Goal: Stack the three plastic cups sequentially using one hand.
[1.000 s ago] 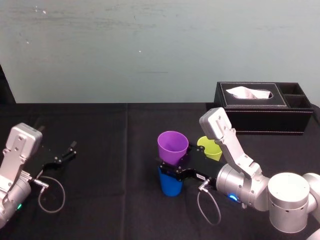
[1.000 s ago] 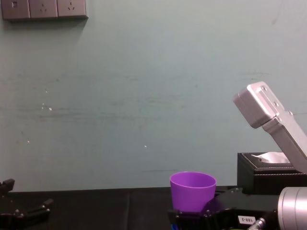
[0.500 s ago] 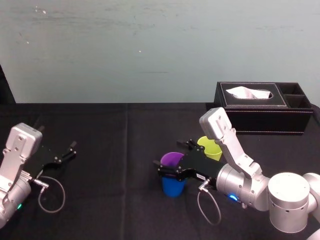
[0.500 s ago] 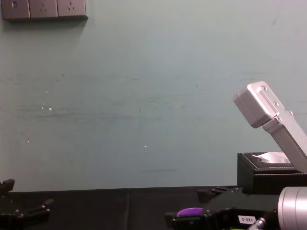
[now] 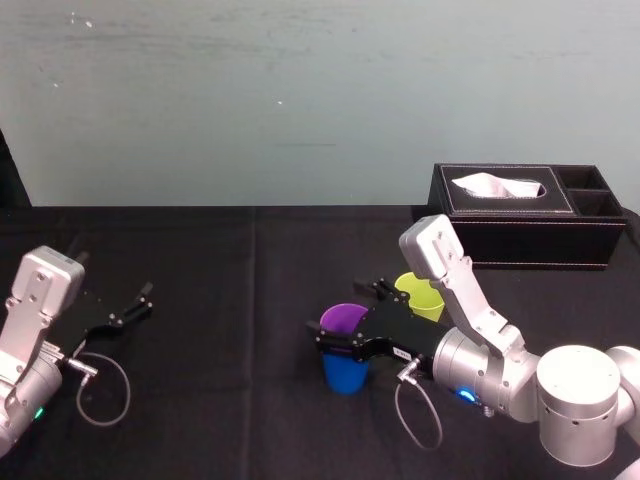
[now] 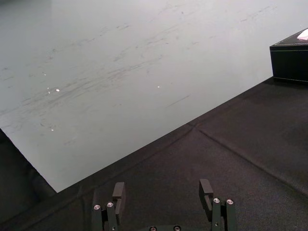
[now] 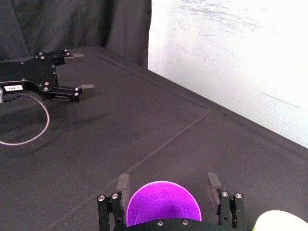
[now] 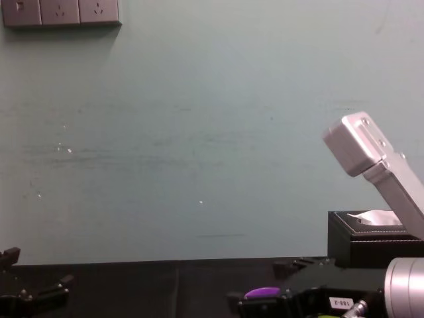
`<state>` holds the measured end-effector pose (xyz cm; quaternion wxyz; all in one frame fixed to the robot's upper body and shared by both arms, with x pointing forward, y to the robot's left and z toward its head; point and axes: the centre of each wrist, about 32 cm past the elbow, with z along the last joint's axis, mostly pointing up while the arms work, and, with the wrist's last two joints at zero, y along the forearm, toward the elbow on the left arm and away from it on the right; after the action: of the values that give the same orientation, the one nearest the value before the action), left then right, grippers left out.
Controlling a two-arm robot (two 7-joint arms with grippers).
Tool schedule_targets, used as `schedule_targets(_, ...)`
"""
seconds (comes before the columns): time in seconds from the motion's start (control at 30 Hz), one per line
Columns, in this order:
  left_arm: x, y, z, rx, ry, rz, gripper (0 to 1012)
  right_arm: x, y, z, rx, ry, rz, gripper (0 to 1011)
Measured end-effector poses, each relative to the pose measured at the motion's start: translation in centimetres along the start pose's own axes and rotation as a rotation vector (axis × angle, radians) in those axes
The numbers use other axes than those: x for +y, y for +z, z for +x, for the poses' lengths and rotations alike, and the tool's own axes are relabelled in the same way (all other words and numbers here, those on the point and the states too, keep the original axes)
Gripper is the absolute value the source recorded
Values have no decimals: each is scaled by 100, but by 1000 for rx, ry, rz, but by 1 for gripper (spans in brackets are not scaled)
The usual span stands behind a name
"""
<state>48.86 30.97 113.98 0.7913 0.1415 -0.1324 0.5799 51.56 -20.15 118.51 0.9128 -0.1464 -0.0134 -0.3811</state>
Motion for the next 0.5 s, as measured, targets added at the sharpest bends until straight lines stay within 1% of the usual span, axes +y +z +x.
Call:
schedule_targets(0.07, 0, 0, 0, 0, 0, 0, 1000, -11, 6, -6, -2, 0, 8, 1000)
schedule_targets(0.17, 0, 0, 0, 0, 0, 0, 1000, -50, 32, -7, -5, -10, 38, 1000)
schedule_targets(0.33, 0, 0, 0, 0, 0, 0, 1000, -95, 72, -2, -9, -27, 67, 1000)
schedule_targets(0.5, 0, 0, 0, 0, 0, 0, 1000, -159, 111, 15, -13, -48, 73, 1000)
